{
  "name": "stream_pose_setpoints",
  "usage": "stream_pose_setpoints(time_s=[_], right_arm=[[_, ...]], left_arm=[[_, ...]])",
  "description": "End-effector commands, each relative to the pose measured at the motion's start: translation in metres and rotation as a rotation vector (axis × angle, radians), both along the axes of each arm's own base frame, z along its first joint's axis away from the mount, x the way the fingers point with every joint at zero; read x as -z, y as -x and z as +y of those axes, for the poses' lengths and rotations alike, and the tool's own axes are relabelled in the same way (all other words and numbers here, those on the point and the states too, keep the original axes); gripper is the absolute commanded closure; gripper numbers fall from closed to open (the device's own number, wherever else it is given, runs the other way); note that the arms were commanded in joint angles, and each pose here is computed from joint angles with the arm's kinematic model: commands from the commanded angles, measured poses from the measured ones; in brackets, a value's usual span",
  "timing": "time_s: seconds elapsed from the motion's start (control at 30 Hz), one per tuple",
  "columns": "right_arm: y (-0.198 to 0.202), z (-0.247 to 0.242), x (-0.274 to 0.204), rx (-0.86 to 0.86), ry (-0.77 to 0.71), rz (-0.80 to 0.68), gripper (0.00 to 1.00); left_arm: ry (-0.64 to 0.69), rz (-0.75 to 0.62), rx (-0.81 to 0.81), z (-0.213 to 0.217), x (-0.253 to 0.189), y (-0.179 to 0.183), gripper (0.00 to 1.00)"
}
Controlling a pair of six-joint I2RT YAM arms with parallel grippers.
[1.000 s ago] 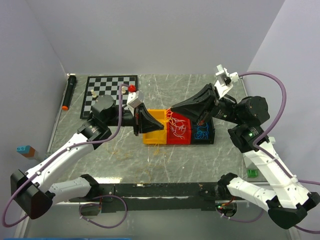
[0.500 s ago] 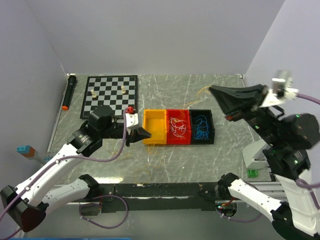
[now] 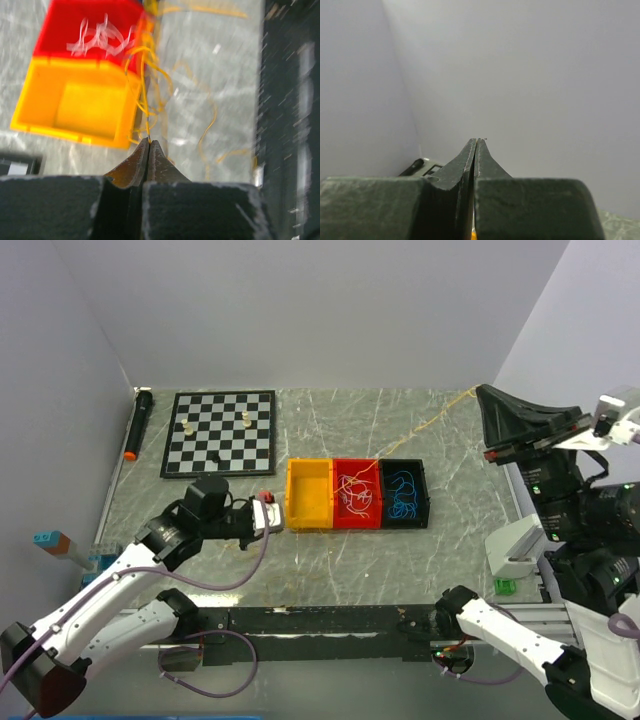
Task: Untangle the cables
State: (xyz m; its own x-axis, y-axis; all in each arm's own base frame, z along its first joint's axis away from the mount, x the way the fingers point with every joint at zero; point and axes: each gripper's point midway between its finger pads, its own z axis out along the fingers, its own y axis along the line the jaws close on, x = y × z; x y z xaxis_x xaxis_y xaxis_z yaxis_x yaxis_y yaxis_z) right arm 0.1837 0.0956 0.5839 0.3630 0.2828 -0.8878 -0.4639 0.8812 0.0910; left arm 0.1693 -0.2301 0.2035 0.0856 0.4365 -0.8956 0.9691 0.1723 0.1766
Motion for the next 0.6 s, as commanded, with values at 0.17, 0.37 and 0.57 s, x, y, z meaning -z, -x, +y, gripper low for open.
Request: stream_pose_setpoints(time_s=[0.17, 0.37, 0.57], right_arm=[[0.06, -0.081, -0.068, 0.217, -0.148, -0.217, 1.0], [0.074, -0.092, -0.079, 0.219, -0.197, -0.252, 1.0], [0.014, -0.026, -0.014, 0.064, -0.093, -0.005, 1.0]], left_arm=[[-0.366, -0.192, -0.135, 0.062, 0.089, -0.03, 0.99], [-0.376, -0.228, -0.185, 0.069, 0.09, -0.038, 0.99], [-0.058, -0.095, -0.107, 0.019, -0.007, -0.022, 0.99]])
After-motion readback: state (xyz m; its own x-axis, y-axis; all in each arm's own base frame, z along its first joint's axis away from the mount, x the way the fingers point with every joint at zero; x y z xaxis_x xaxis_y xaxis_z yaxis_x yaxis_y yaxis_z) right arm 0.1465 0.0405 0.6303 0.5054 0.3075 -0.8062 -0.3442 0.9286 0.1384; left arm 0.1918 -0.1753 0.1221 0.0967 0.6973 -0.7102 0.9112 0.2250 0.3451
